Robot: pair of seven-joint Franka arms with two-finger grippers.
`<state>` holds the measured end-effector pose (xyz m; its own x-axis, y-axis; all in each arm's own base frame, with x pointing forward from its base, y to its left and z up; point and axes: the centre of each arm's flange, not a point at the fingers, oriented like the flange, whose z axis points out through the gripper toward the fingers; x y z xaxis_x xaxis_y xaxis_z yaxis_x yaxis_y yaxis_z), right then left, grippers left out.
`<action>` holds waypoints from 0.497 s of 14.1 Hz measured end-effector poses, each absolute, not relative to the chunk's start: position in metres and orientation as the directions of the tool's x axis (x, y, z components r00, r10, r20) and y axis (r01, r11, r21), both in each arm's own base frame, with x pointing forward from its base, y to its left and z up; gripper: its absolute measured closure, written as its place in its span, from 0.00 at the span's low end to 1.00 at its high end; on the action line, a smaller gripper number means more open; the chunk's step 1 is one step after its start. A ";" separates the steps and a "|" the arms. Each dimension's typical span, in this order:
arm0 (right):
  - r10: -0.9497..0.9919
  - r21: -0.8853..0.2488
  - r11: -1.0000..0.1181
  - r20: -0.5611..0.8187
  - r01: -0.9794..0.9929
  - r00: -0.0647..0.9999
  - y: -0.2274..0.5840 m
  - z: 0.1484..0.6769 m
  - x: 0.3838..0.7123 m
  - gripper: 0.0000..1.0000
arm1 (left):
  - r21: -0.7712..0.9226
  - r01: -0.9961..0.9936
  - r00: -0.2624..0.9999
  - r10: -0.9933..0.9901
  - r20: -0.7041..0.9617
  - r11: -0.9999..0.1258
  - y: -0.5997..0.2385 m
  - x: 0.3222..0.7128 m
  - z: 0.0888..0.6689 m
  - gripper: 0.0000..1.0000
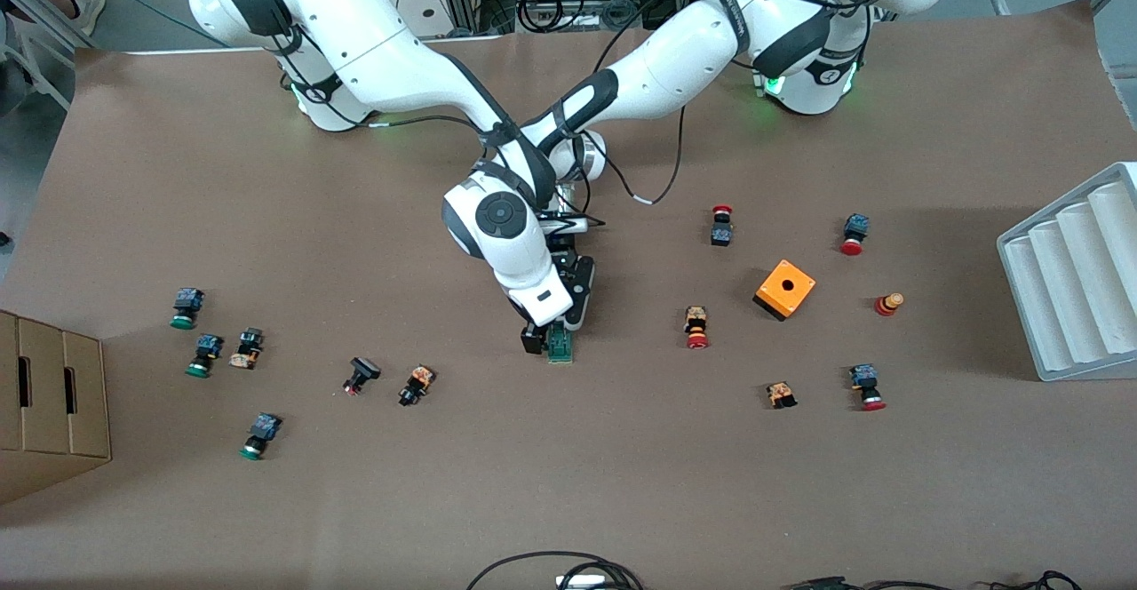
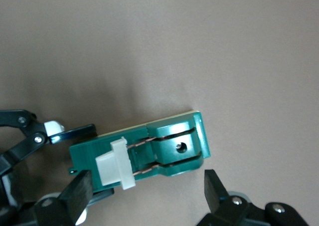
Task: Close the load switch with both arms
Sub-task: 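Swing the white handle up with the right gripper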
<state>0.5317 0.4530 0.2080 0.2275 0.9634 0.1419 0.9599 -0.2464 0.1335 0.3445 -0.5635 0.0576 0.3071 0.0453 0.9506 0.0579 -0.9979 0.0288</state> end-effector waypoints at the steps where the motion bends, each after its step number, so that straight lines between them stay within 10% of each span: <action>1: 0.964 0.133 -0.246 0.141 0.960 0.227 0.454 0.207 0.531 0.00 | 0.029 0.058 0.307 0.045 0.951 -0.998 -0.564 0.344 0.058 0.39; 7: 0.963 0.133 -0.247 0.139 0.960 0.229 0.453 0.204 0.531 0.00 | 0.029 0.058 0.307 0.045 0.951 -0.998 -0.563 0.344 0.058 0.39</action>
